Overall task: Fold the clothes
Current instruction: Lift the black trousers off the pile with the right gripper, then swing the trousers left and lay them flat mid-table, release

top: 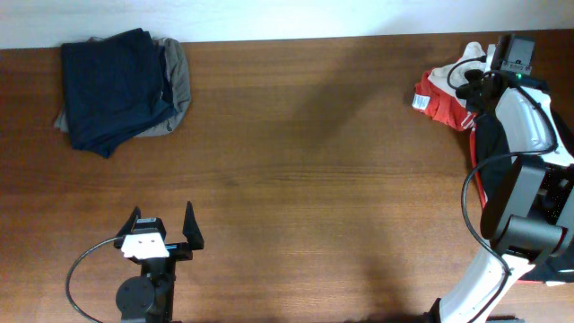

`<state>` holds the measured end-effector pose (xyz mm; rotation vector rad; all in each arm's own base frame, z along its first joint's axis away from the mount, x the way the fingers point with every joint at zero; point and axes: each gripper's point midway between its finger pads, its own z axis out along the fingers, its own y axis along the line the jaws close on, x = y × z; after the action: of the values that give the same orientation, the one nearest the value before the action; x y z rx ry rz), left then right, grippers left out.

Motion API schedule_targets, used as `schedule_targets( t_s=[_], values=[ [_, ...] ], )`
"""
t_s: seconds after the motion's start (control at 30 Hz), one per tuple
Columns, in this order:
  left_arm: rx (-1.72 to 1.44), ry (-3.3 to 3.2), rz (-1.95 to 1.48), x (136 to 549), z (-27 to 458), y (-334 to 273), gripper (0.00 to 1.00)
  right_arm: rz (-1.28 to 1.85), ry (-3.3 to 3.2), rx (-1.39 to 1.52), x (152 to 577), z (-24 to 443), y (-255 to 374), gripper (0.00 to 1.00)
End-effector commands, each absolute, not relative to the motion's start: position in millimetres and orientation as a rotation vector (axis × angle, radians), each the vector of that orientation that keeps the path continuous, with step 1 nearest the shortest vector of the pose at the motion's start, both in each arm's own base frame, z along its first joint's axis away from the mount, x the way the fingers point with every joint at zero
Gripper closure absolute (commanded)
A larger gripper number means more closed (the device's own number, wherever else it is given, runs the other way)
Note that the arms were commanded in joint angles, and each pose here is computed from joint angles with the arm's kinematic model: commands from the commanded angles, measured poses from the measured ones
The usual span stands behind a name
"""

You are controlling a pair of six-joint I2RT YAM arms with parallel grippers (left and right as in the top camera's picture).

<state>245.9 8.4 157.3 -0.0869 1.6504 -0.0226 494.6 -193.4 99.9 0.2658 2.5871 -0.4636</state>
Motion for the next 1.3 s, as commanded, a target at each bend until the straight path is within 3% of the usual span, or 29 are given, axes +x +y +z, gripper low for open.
schedule_targets(
  t_s=[0.0, 0.17, 0.27, 0.3, 0.33, 0.37, 0.47, 0.63, 0.9, 1.1, 1.27],
  values=[
    [-0.076, 1.650, -0.007, 246, 156, 9, 0.01, -0.436, 2.521, 0.291, 506, 122, -191, 0.81],
    [-0.076, 1.650, -0.007, 246, 156, 9, 0.01, -0.432, 2.491, 0.317, 509, 135, -192, 0.87],
    [-0.076, 1.650, -0.007, 246, 156, 9, 0.01, -0.437, 2.478, 0.319, 507, 143, -192, 0.96],
    [-0.076, 1.650, -0.007, 246, 156, 9, 0.01, -0.436, 2.472, 0.323, 507, 147, -192, 0.96],
    [-0.076, 1.650, -0.007, 246, 156, 9, 0.01, -0.429, 2.457, 0.347, 506, 152, -192, 0.87],
    [-0.076, 1.650, -0.007, 246, 156, 9, 0.01, -0.421, 2.443, 0.373, 505, 158, -192, 0.87],
    [-0.076, 1.651, -0.007, 246, 156, 9, 0.01, -0.418, 2.411, 0.403, 499, 178, -191, 0.96],
    [-0.076, 1.650, -0.007, 246, 156, 9, 0.01, -0.541, 2.236, 0.583, 475, 244, -208, 0.96],
    [-0.076, 1.650, -0.007, 246, 156, 9, 0.01, -0.528, 2.022, 0.599, 437, 344, -196, 0.96],
    [-0.076, 1.650, -0.007, 246, 156, 9, 0.01, -0.292, 1.934, 0.401, 424, 403, -121, 0.96],
    [-0.076, 1.650, -0.007, 246, 156, 9, 0.01, 0.211, 1.954, -0.051, 430, 413, 35, 0.96]
  ],
)
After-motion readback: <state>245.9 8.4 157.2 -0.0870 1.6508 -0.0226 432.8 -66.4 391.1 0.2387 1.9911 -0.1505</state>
